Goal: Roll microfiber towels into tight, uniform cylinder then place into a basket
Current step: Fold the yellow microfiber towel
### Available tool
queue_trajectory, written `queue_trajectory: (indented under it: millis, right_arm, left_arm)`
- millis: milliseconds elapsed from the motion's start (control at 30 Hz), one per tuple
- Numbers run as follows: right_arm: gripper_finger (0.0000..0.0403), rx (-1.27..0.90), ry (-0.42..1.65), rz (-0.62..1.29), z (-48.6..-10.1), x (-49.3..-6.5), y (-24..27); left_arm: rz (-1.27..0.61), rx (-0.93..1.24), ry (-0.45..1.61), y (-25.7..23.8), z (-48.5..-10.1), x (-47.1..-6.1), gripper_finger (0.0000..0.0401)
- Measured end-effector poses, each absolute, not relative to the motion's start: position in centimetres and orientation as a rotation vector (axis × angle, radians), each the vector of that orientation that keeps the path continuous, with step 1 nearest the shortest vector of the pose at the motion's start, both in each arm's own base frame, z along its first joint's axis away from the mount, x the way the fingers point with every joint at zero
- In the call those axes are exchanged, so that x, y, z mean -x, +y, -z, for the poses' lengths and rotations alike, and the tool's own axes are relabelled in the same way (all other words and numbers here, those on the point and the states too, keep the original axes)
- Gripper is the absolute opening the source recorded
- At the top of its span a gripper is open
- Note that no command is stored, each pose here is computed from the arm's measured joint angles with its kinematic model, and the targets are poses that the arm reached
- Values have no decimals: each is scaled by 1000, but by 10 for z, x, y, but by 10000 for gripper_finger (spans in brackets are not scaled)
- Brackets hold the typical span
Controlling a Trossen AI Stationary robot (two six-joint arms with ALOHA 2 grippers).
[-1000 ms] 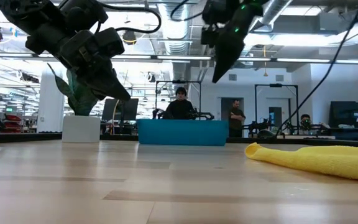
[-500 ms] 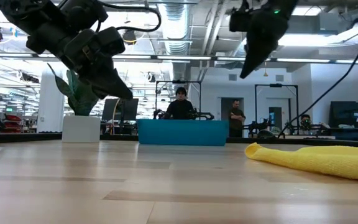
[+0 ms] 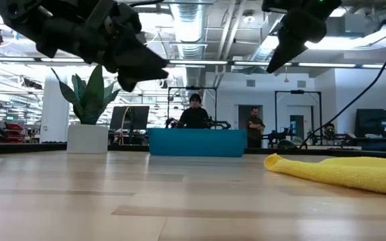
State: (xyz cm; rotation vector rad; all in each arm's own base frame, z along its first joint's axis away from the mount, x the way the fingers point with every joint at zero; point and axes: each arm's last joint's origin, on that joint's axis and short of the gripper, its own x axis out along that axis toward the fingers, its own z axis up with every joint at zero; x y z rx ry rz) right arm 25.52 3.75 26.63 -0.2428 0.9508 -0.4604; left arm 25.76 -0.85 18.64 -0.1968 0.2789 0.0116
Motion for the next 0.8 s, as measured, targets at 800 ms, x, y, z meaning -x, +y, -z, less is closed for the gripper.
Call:
queue_trajectory:
  millis: [800]
  right_arm:
    - [79,229,916,537,-261,-228,86]
  left_arm:
    - [93,172,419,-35,-130,-397,146]
